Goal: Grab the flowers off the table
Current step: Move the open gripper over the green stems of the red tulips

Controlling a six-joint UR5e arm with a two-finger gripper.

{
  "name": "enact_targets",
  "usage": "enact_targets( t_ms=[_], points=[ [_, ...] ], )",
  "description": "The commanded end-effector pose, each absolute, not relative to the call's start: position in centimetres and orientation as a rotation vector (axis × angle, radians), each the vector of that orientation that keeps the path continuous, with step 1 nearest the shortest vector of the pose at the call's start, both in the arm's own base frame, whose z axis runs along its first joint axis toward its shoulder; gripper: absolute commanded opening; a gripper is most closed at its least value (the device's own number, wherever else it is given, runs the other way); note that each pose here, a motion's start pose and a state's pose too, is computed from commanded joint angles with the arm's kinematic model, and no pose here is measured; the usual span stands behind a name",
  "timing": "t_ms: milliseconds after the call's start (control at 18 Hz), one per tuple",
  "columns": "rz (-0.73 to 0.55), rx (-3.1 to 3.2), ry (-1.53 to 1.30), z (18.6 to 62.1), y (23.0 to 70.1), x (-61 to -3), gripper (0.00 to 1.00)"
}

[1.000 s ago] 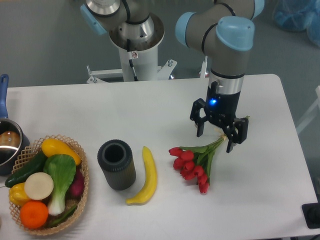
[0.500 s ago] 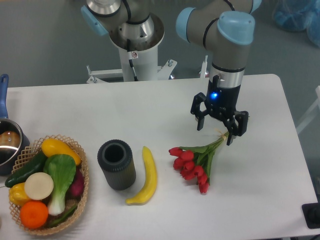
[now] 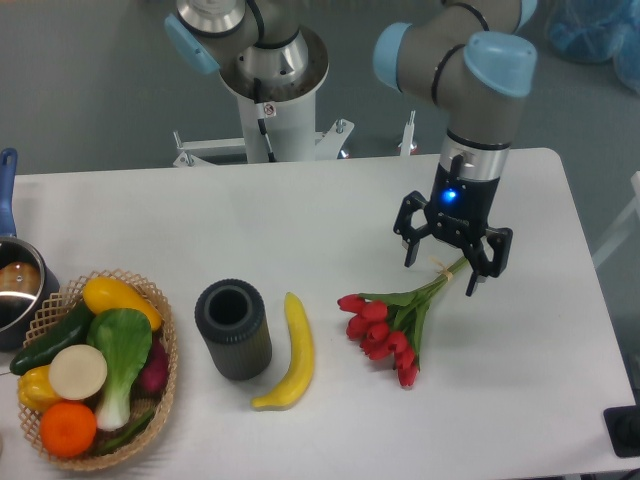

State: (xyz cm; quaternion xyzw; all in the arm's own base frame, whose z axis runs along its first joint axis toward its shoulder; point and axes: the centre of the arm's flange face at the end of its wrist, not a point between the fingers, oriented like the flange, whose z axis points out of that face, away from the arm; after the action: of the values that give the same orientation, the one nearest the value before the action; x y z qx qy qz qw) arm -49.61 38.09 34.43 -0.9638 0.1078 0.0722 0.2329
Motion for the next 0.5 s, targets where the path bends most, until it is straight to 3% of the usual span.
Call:
enact_targets(
  t_ms=[500],
  points=[
    [0.176,-2.783,0.324,30.9,37.4,-51.8,1.0]
  ],
)
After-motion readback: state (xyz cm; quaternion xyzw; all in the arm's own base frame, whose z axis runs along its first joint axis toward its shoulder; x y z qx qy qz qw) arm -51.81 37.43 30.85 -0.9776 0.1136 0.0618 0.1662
